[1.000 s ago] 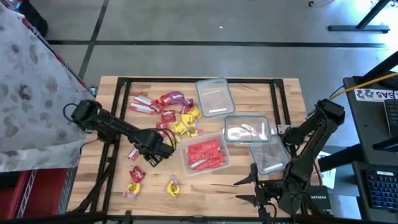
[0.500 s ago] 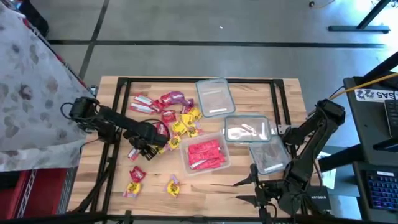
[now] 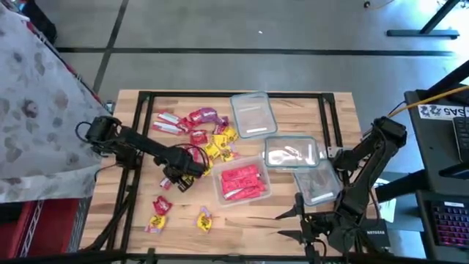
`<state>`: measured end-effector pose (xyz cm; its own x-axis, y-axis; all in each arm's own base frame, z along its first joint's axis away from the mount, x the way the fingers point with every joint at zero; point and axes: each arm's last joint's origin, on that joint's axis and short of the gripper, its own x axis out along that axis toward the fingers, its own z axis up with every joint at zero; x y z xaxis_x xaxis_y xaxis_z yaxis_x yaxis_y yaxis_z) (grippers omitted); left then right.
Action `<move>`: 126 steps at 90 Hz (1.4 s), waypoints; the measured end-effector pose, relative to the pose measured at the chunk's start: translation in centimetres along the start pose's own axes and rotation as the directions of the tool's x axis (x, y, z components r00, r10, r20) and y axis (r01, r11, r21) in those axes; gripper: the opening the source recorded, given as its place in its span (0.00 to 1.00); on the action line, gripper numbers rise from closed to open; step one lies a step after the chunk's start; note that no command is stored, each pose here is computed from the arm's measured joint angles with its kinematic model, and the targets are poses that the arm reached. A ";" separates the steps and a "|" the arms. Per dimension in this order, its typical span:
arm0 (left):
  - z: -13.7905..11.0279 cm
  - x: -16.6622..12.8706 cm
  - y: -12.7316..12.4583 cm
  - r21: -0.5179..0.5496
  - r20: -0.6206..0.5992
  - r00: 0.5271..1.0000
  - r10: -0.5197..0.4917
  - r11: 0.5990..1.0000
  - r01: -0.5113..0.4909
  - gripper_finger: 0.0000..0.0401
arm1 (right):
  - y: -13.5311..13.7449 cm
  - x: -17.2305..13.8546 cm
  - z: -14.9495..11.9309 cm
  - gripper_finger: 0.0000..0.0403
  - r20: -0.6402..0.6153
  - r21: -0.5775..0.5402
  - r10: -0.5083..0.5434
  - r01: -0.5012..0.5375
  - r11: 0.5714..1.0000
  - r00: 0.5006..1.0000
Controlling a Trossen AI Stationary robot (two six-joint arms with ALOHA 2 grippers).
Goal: Sort candy
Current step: Put the pink candy into the top rectangular transparent food container
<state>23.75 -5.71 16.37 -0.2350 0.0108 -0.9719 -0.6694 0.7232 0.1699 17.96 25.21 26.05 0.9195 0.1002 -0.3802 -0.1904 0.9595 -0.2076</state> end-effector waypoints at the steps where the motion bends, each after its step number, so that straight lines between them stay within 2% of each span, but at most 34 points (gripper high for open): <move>1: 0.0 -0.3 -0.1 0.001 0.006 1.000 0.003 1.000 -0.003 0.00 | 0.0 0.0 0.0 0.48 0.000 0.000 0.000 0.000 1.000 1.000; 25: -1.6 -8.1 -1.6 0.017 0.128 0.990 0.057 0.998 -0.059 0.00 | 0.0 0.0 0.0 0.48 -0.001 -0.003 -0.008 0.008 1.000 1.000; 34: -2.3 -10.6 -2.3 0.044 0.212 0.977 0.012 0.999 -0.021 0.00 | 0.0 0.0 0.0 0.48 -0.001 -0.003 -0.008 0.008 1.000 1.000; 41: -2.4 -12.4 -3.3 0.076 0.323 0.944 -0.067 0.996 0.045 0.00 | 0.0 0.0 0.0 0.48 -0.001 -0.004 -0.008 0.008 1.000 1.000; 49: -2.2 -14.2 -4.7 0.169 0.461 0.865 -0.196 0.977 0.132 0.00 | 0.0 0.0 0.0 0.48 -0.001 -0.005 -0.010 0.010 1.000 1.000; 60: -1.4 -16.3 -7.5 0.371 0.620 0.673 -0.403 0.907 0.202 0.00 | -0.1 0.0 0.0 0.48 0.003 -0.005 -0.025 0.025 1.000 1.000; 68: -0.5 -17.2 -9.4 0.484 0.683 0.532 -0.502 0.855 0.186 0.00 | -0.2 0.1 0.0 0.48 0.002 -0.004 -0.030 0.030 1.000 1.000; 72: -0.1 -17.2 -10.2 0.520 0.698 0.491 -0.521 0.841 0.152 0.00 | -0.3 0.2 0.0 0.48 0.001 -0.004 -0.032 0.032 0.999 0.999; 76: 0.4 -17.0 -10.8 0.541 0.709 0.471 -0.525 0.833 0.115 0.00 | -0.3 0.2 0.0 0.48 0.001 -0.002 -0.033 0.033 0.999 0.999; 85: 1.4 -15.7 -11.8 0.546 0.713 0.492 -0.501 0.835 0.059 0.00 | -0.3 0.2 0.0 0.48 0.001 -0.002 -0.033 0.033 0.999 0.999; 94: 2.5 -14.0 -12.3 0.537 0.684 0.562 -0.465 0.843 0.045 0.00 | -0.3 0.2 0.0 0.48 0.002 -0.001 -0.033 0.033 0.999 0.999; 101: 3.3 -12.9 -12.5 0.550 0.632 0.619 -0.466 0.833 0.065 0.00 | -0.3 0.2 0.0 0.48 0.003 0.001 -0.032 0.032 0.999 0.999; 111: 4.2 -11.8 -12.7 0.556 0.572 0.673 -0.469 0.825 0.102 0.03 | -0.3 0.2 0.0 0.48 0.004 0.002 -0.032 0.032 0.999 0.999; 126: 5.1 -11.4 -12.6 0.555 0.548 0.690 -0.472 0.823 0.122 0.12 | -0.3 0.2 0.1 0.48 0.004 0.003 -0.032 0.032 0.999 0.999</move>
<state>38.41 -11.40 24.48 0.5401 0.0447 -0.8404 -0.1888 0.9796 -0.0692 18.19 25.00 26.08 0.9266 0.0707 -0.3694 -0.1598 0.9631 -0.2166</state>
